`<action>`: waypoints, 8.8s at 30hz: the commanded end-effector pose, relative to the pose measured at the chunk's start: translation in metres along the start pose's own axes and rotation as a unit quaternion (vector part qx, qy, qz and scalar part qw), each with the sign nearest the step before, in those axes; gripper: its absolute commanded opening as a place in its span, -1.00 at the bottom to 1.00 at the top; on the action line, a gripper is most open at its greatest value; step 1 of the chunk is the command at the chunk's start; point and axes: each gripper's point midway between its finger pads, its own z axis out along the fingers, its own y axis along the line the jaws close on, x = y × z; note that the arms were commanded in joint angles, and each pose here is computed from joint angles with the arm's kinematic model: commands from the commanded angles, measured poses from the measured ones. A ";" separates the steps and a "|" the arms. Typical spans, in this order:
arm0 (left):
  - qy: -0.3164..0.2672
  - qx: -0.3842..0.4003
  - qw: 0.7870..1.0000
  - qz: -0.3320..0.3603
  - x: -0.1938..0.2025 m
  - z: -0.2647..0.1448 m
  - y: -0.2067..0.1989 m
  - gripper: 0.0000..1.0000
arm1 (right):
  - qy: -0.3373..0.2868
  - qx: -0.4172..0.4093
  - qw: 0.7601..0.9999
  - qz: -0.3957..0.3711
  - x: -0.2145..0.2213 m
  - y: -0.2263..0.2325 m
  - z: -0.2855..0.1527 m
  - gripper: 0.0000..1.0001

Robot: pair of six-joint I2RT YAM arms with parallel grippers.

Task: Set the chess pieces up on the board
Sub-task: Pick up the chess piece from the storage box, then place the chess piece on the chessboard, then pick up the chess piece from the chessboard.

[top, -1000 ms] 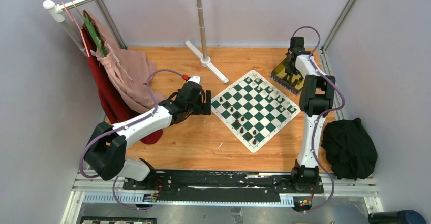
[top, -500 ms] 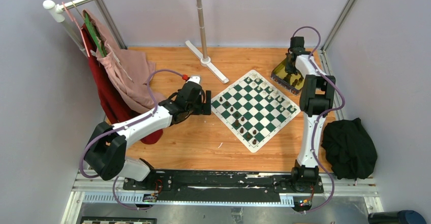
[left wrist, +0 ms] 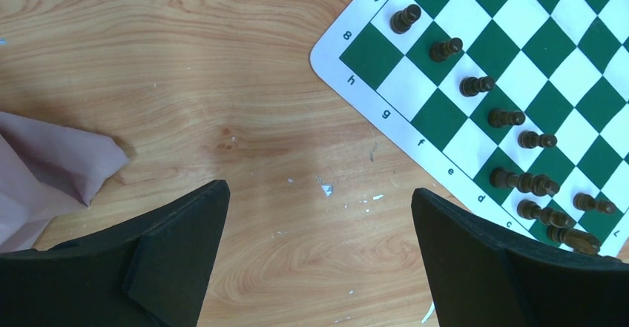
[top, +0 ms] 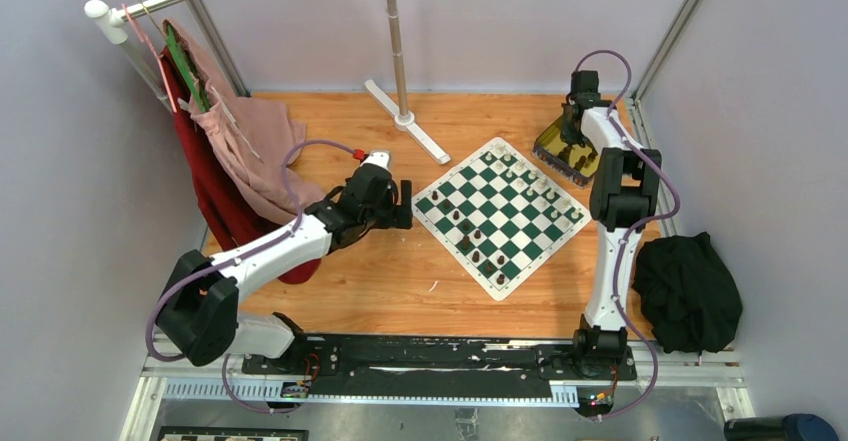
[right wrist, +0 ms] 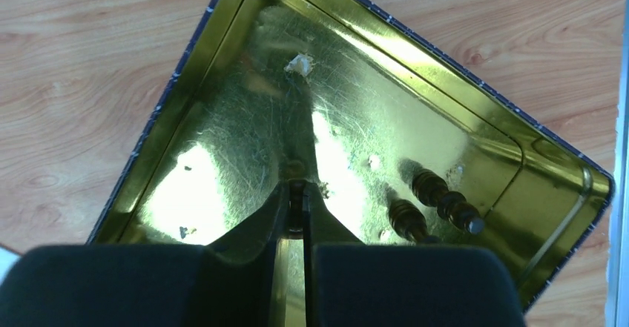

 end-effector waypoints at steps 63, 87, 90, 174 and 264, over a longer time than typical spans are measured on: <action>-0.032 0.025 0.999 -0.005 0.020 -0.076 0.027 1.00 | -0.167 -0.146 0.968 -0.118 0.116 0.220 -0.127 -1.00; -0.021 0.030 0.999 -0.008 0.025 -0.083 0.028 1.00 | -0.167 -0.145 0.969 -0.111 0.136 0.206 -0.137 -0.83; -0.021 0.030 0.999 -0.008 0.026 -0.084 0.029 1.00 | -0.168 -0.147 0.968 -0.111 0.137 0.205 -0.139 -0.82; -0.025 0.025 0.999 0.006 -0.002 -0.050 0.009 1.00 | -0.030 -0.093 0.981 -0.166 0.069 0.201 -0.119 -0.27; -0.003 0.036 0.999 -0.006 0.018 -0.042 0.008 1.00 | 0.002 -0.151 0.967 -0.206 0.088 0.198 -0.106 -0.84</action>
